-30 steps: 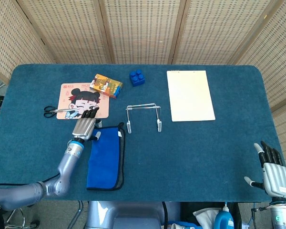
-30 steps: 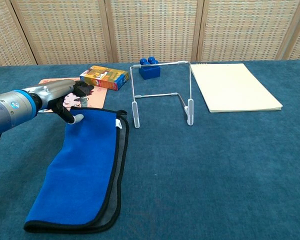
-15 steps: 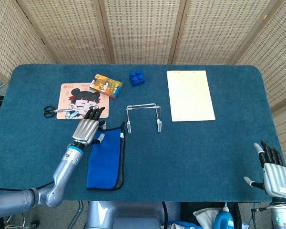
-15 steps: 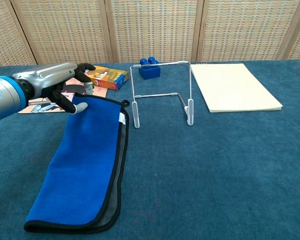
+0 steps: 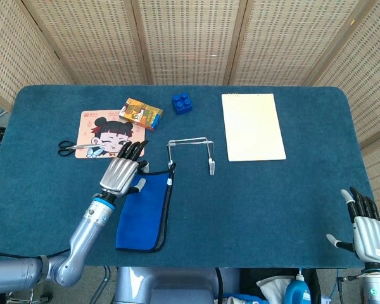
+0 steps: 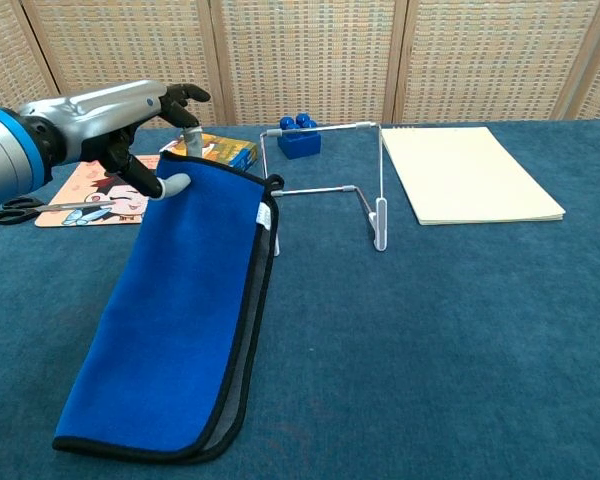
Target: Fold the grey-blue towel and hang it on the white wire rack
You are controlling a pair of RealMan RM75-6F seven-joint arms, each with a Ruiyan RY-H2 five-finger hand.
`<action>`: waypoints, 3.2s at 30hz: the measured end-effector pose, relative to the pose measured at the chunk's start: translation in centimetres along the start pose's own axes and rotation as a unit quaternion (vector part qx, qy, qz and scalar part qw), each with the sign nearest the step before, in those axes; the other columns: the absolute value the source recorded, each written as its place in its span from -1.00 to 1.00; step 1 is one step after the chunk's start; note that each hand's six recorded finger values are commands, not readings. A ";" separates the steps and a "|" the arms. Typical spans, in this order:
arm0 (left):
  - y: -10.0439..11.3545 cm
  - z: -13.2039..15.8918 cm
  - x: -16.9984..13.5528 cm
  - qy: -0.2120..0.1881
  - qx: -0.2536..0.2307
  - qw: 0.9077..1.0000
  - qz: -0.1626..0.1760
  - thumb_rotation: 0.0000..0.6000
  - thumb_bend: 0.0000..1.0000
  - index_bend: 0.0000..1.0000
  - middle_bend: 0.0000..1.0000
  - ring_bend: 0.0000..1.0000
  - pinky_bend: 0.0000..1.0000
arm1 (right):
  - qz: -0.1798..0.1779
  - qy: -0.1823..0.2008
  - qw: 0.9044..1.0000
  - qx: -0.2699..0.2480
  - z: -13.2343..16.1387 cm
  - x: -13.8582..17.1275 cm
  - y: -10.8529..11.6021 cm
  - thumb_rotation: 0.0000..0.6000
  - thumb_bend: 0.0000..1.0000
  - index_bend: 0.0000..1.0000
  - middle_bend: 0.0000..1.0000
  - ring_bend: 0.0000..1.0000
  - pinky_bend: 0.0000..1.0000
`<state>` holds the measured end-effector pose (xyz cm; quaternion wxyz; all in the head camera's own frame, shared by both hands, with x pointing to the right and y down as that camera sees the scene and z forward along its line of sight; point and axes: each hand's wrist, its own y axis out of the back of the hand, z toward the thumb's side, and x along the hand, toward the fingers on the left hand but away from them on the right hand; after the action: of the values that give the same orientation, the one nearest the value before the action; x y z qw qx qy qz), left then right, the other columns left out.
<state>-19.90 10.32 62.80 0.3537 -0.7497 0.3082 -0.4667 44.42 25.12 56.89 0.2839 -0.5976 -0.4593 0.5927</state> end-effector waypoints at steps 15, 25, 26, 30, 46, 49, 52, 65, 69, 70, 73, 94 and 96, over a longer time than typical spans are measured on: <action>5.6 5.5 -0.2 -0.028 -0.004 0.999 0.043 1.00 -0.10 1.00 -1.00 -1.00 -1.00 | -0.004 0.002 1.000 -0.013 -0.2 0.1 0.5 1.00 -1.00 -1.00 -1.00 -1.00 -1.00; 9.0 9.4 0.4 -0.019 -0.015 0.998 0.060 1.00 -0.10 1.00 -1.00 -1.00 -1.00 | -0.004 -0.001 1.000 -0.029 -0.6 0.0 0.9 1.00 -1.00 -1.00 -1.00 -1.00 -1.00; 9.2 9.7 0.4 -0.018 -0.016 0.998 0.062 1.00 -0.10 1.00 -1.00 -1.00 -1.00 | -0.003 0.000 1.000 -0.030 -0.6 0.0 0.8 1.00 -1.00 -1.00 -1.00 -1.00 -1.00; 9.7 10.8 0.6 -0.014 -0.027 0.998 0.064 1.00 -0.10 1.00 -1.00 -1.00 -1.00 | -0.001 0.000 0.999 -0.033 -0.7 -0.1 0.8 1.00 -1.00 -1.00 -1.00 -1.00 -1.00; 11.7 14.7 4.5 0.026 -0.053 0.997 0.059 1.00 -0.10 1.00 -1.00 -1.00 -1.00 | 0.001 -0.003 0.999 -0.047 -1.2 -0.3 1.0 1.00 -1.00 -1.00 -1.00 -1.00 -1.00; 11.8 15.1 4.9 0.029 -0.058 0.996 0.058 1.00 -0.10 1.00 -1.00 -1.00 -1.00 | 0.000 -0.004 0.999 -0.050 -1.3 -0.3 1.1 1.00 -1.00 -1.00 -1.00 -1.00 -1.00; 12.1 15.4 5.3 0.033 -0.059 0.996 0.060 1.00 -0.10 1.00 -1.00 -1.00 -1.00 | -0.001 -0.005 0.999 -0.052 -1.4 -0.4 1.2 1.00 -1.00 -1.00 -1.00 -1.00 -1.00; 13.3 15.3 6.8 0.056 -0.054 0.995 0.068 1.00 -0.10 1.00 -1.00 -1.00 -1.00 | -0.004 -0.012 0.998 -0.057 -2.0 -0.5 1.5 1.00 -1.00 -1.00 -1.00 -1.00 -1.00; 13.4 15.0 7.3 0.058 -0.055 0.994 0.069 1.00 -0.10 1.00 -1.00 -1.00 -1.00 | -0.005 -0.016 0.998 -0.059 -2.2 -0.6 1.6 1.00 -1.00 -1.00 -1.00 -1.00 -1.00; 13.4 14.9 7.5 0.060 -0.057 0.994 0.070 1.00 -0.10 1.00 -1.00 -1.00 -1.00 | -0.005 -0.016 0.998 -0.059 -2.3 -0.6 1.6 1.00 -1.00 -1.00 -1.00 -1.00 -1.00; 13.6 14.3 7.9 0.069 -0.060 0.993 0.072 1.00 -0.10 1.00 -1.00 -1.00 -1.00 | -0.005 -0.017 0.998 -0.060 -2.3 -0.6 1.6 1.00 -1.00 -1.00 -1.00 -1.00 -1.00; 13.2 9.9 12.6 0.133 -0.063 0.987 0.063 1.00 -0.10 1.00 -1.00 -1.00 -1.00 | 0.008 -0.030 0.999 -0.042 -2.7 -1.2 0.5 1.00 -1.00 -1.00 -1.00 -1.00 -1.00; 13.0 9.7 13.1 0.136 -0.064 0.987 0.061 1.00 -0.10 1.00 -1.00 -1.00 -1.00 | 0.009 -0.032 0.999 -0.039 -2.8 -1.3 0.4 1.00 -1.00 -1.00 -1.00 -1.00 -1.00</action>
<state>-7.80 -4.95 55.38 0.2876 -0.6799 0.4279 -0.5215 47.37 24.34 57.51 0.2404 -0.5934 -0.4851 0.5956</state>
